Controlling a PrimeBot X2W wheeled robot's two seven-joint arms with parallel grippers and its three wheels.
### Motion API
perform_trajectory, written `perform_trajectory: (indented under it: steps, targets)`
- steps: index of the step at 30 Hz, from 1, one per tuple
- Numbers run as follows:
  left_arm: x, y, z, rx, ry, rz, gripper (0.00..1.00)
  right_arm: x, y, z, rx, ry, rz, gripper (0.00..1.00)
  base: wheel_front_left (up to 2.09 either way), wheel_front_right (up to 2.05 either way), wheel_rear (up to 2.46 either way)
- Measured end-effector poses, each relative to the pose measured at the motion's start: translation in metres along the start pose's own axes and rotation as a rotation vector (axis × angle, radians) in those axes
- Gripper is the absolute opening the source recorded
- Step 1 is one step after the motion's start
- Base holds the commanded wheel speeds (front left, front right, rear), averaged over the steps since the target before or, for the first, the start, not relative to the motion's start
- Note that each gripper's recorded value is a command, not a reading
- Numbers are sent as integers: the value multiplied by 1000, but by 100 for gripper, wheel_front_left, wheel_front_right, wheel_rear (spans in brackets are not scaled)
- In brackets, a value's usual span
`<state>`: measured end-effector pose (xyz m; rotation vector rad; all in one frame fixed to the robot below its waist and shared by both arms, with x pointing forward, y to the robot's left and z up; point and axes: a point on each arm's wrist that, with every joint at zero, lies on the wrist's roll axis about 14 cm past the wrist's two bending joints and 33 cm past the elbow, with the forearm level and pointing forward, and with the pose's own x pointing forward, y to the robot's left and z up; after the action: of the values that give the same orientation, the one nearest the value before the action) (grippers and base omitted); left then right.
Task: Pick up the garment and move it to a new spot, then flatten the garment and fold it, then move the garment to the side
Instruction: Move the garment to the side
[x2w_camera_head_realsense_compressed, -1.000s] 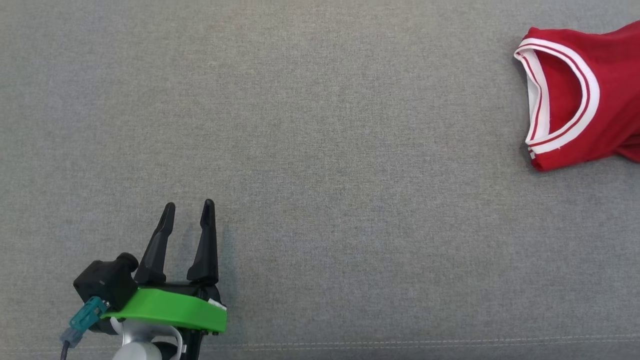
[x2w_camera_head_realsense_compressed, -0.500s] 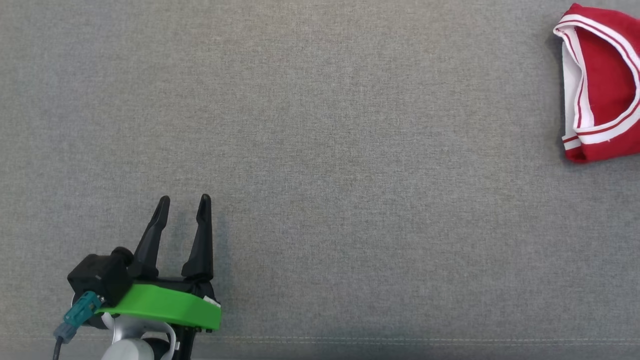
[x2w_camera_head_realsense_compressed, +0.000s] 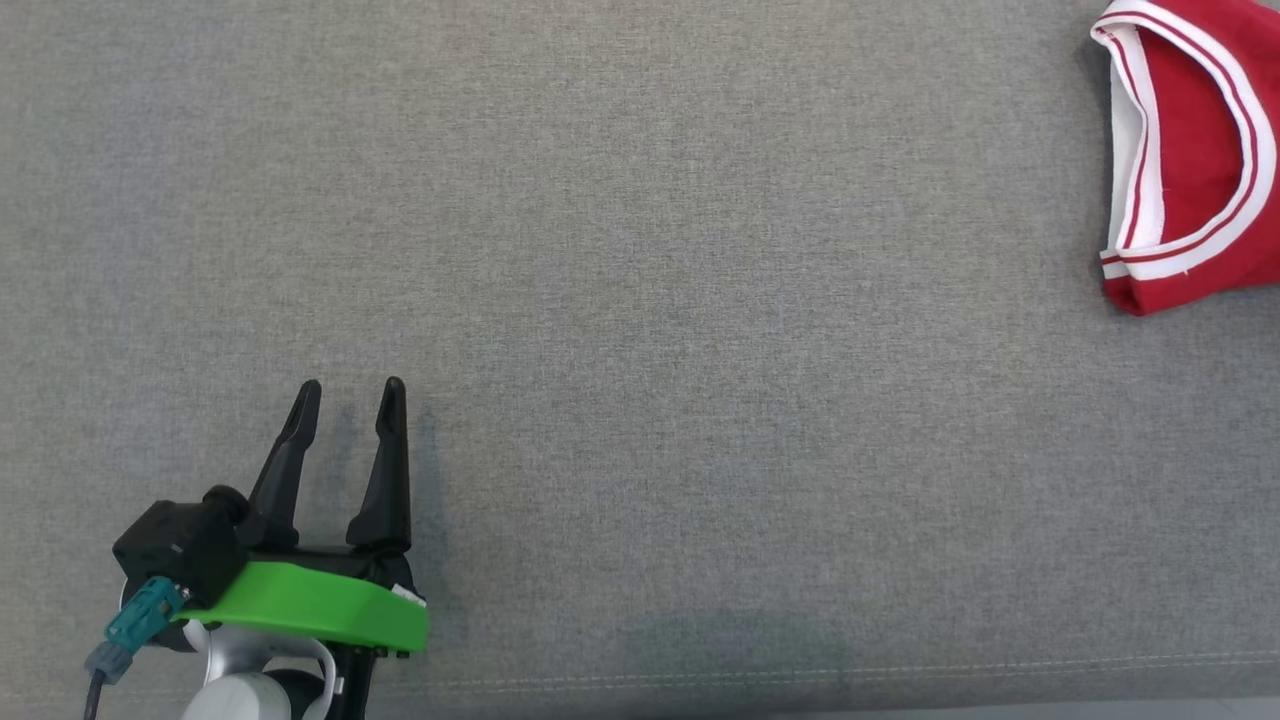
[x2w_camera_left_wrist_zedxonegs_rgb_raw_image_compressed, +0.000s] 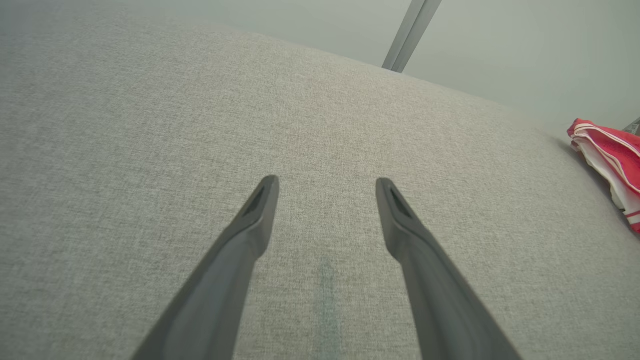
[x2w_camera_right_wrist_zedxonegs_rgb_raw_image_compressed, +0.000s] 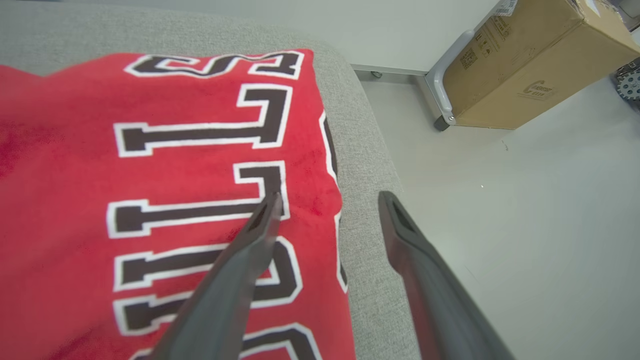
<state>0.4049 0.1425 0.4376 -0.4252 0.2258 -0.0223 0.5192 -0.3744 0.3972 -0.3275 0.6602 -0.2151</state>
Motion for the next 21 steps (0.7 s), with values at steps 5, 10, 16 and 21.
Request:
perform_trajectory:
  steps: [5, 10, 16, 21]
  targets:
    - [4, -6, -3, 1, 13, -19, 100, -4, -14, -12, 14, 17, -38, 100, 0, 0, 0]
    - [8, -11, -4, -2, 13, -37, 100, -10, -20, -12, 44, -19, -57, 100, 0, 0, 0]
    - [10, -28, -4, -18, 11, -83, 100, -22, -43, 21, 71, -146, -104, 100, 0, 0, 0]
    - [14, -56, 4, -43, -17, -171, 100, -42, -52, 68, 84, -317, -110, 100, 0, 0, 0]
